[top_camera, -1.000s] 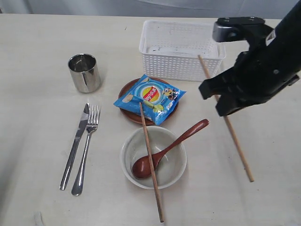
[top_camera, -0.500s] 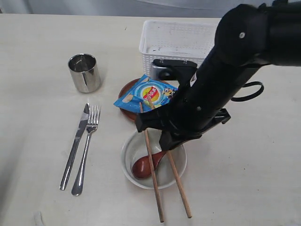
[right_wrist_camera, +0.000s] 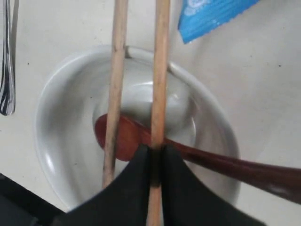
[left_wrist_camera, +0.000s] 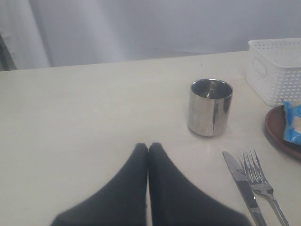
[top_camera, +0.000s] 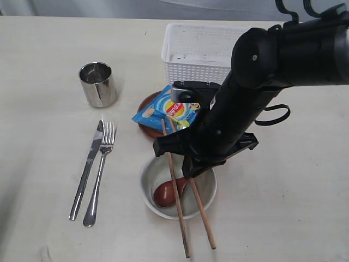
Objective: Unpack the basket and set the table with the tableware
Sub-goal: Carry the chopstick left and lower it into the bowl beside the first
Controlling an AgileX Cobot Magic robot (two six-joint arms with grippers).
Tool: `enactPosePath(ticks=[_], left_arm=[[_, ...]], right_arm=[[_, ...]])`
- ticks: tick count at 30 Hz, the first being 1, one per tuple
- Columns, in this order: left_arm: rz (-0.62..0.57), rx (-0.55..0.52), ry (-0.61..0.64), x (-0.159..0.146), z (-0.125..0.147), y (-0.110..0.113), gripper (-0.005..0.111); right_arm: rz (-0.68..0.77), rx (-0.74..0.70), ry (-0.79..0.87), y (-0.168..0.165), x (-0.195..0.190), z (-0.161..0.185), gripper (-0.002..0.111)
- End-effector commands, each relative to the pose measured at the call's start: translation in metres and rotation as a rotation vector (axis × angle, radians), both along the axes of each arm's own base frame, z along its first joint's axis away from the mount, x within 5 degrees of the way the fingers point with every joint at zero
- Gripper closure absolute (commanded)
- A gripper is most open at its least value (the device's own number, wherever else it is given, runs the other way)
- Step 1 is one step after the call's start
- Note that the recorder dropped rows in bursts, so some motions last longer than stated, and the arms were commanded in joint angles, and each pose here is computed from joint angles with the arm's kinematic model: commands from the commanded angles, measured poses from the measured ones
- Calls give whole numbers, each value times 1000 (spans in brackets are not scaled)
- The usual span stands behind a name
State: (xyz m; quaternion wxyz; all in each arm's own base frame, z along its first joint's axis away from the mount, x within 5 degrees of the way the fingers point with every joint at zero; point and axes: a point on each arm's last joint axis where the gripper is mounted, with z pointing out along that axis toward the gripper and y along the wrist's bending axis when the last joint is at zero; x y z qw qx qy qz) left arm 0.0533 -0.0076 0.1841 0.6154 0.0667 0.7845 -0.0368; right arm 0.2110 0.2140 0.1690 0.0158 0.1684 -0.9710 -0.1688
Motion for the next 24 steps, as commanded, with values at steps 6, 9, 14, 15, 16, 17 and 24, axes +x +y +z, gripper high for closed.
enactPosePath(ticks=[6, 9, 14, 15, 16, 17, 24], left_arm=[[-5, -8, -7, 0, 0, 0, 107], [-5, -8, -7, 0, 0, 0, 107], [-5, -8, -7, 0, 0, 0, 107], [-5, -8, -7, 0, 0, 0, 107], [-5, -8, -7, 0, 0, 0, 107], [-5, -8, -7, 0, 0, 0, 107], [-5, -8, -7, 0, 0, 0, 107]], right_arm=[[-3, 8, -18, 1, 1, 1, 109], [-2, 7, -17, 1, 1, 1, 107], [-2, 7, -17, 1, 1, 1, 77], [-2, 7, -17, 1, 1, 1, 70], [-2, 7, -17, 1, 1, 1, 64], [-3, 9, -18, 1, 1, 1, 61], [32, 41, -99, -4, -2, 24, 60]])
